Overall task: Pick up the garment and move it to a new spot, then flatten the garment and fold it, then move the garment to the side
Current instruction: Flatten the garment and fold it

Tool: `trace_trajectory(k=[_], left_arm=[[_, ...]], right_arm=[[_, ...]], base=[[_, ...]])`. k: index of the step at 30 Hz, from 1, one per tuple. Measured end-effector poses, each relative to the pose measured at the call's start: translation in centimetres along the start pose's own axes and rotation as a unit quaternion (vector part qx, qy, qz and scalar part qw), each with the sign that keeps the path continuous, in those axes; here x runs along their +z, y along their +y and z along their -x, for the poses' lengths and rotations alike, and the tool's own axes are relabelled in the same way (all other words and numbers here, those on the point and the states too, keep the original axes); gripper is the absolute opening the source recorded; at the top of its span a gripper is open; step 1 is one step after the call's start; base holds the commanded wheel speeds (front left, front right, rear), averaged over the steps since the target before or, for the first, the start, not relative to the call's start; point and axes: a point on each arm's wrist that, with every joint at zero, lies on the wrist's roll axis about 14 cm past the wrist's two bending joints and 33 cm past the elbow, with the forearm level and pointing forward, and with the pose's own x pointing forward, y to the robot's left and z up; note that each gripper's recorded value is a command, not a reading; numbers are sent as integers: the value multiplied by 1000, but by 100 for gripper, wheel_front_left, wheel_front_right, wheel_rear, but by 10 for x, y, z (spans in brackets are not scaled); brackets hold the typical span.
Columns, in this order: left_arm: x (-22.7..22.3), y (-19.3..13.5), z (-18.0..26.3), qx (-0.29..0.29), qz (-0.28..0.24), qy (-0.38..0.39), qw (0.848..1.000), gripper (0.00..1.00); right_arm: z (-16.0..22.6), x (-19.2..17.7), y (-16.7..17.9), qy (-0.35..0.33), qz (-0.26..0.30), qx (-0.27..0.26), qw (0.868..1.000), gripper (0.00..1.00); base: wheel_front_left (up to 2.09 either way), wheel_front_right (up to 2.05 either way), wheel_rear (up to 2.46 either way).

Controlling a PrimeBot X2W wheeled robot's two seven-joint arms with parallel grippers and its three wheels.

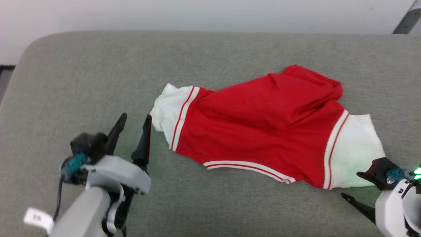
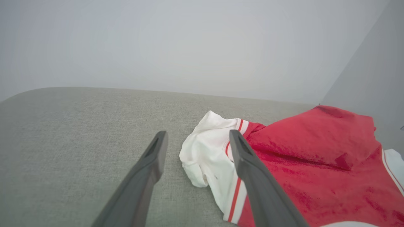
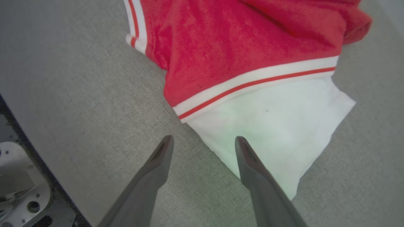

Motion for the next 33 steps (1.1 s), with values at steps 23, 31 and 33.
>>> trace_trajectory(k=[23, 31, 33], left_arm=[[-18, 37, 38, 69, -18, -30, 997, 100], [-22, 26, 0, -29, -88, 49, 994, 100], [-31, 16, -11, -61, -91, 109, 988, 100]], right_arm=[[-66, -29, -27, 103, 59, 64, 991, 0], [-60, -26, -28, 86, 40, 55, 994, 0], [-60, -26, -29, 85, 40, 54, 994, 0]], base=[[0, 0, 0], [0, 0, 0], [0, 0, 0]])
